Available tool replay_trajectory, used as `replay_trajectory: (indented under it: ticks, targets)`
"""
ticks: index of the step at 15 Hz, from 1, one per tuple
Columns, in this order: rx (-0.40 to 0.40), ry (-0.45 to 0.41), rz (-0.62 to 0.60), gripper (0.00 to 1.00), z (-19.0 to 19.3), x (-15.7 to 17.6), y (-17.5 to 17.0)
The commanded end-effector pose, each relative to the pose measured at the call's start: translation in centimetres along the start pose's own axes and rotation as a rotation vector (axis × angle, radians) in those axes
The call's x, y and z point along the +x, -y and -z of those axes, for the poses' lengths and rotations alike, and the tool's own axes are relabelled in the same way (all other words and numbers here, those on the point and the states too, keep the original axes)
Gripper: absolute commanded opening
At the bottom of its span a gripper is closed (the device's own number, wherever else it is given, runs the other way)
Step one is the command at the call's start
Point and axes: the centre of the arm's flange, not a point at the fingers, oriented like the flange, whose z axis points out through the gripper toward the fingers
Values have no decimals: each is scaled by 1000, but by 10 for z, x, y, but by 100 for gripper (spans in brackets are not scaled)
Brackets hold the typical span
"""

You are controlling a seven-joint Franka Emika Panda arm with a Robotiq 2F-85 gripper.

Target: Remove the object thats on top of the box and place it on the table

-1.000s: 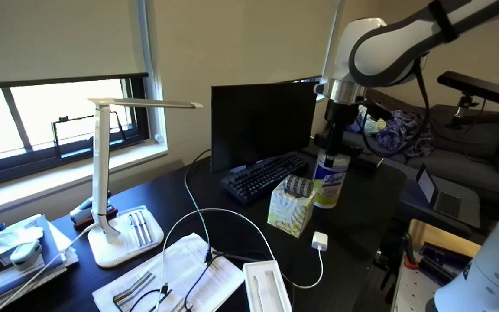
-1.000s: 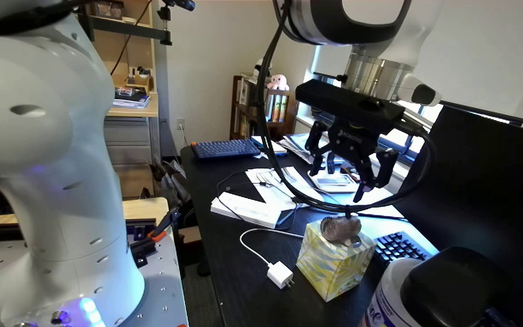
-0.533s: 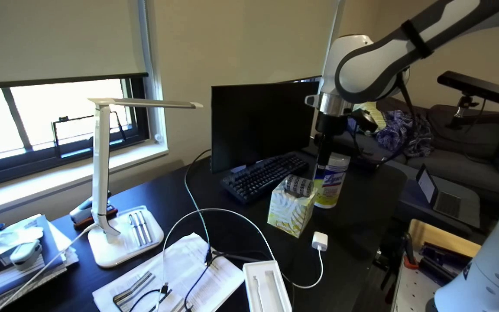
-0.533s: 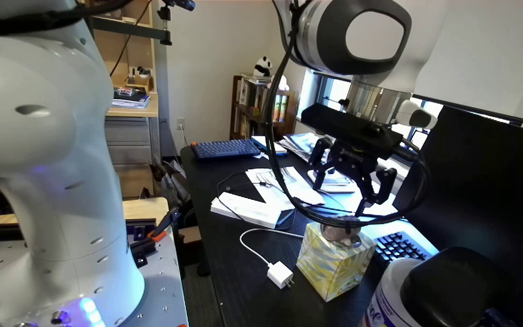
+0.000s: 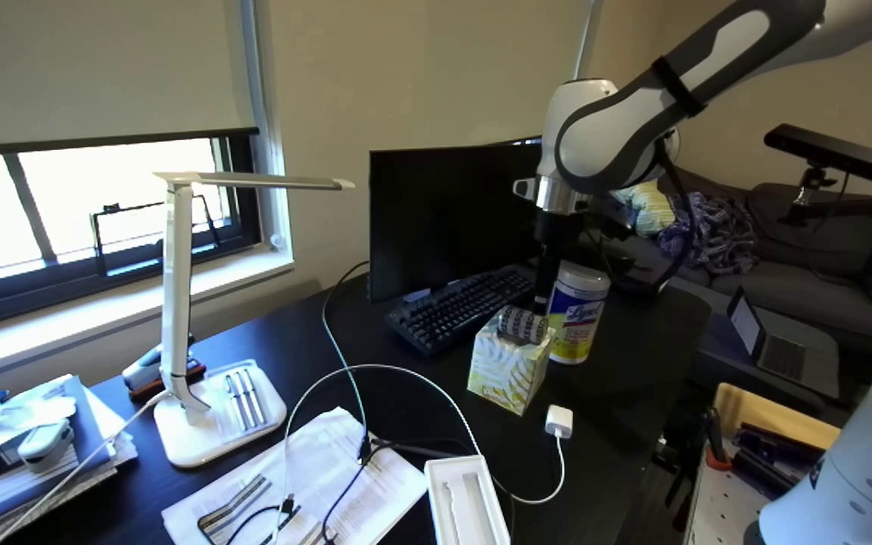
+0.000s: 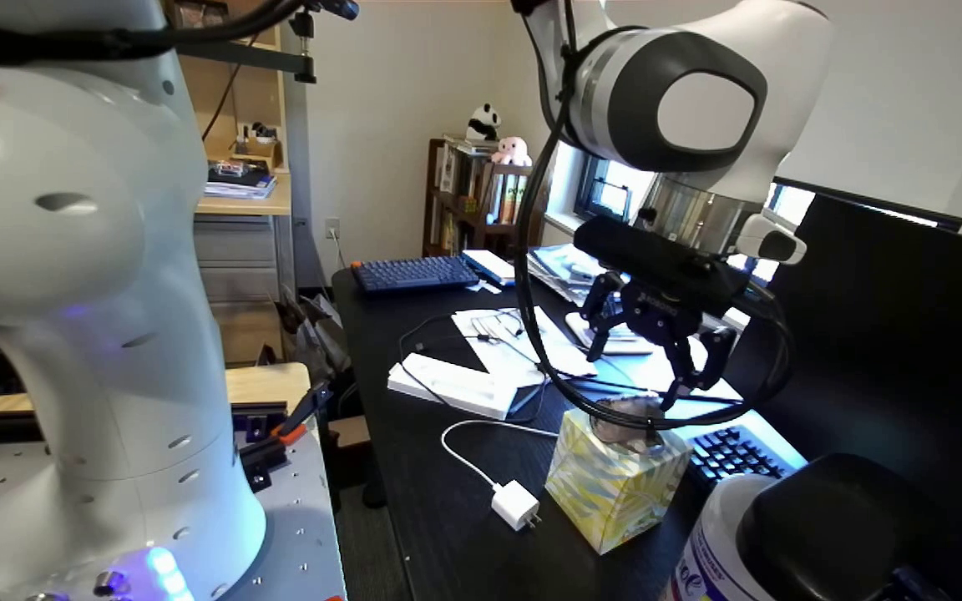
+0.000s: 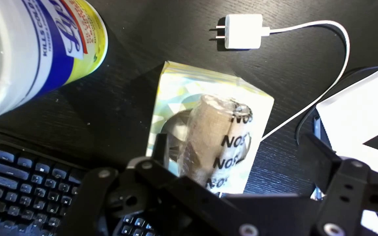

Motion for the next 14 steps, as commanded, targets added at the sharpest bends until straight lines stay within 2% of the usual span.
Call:
replay_trajectory:
  ticks: [1,10,11,12,14]
  targets:
    - [-14,-19,-35,100,-15,13,-3]
    - [-23,-26,-156,100,-30,22,-2]
    - [-24,-23,-162,96,-30,23,-1]
    - [-24,-23,-170,74,-30,25,0]
    - [-25,-21,-181,69,-29,26,1]
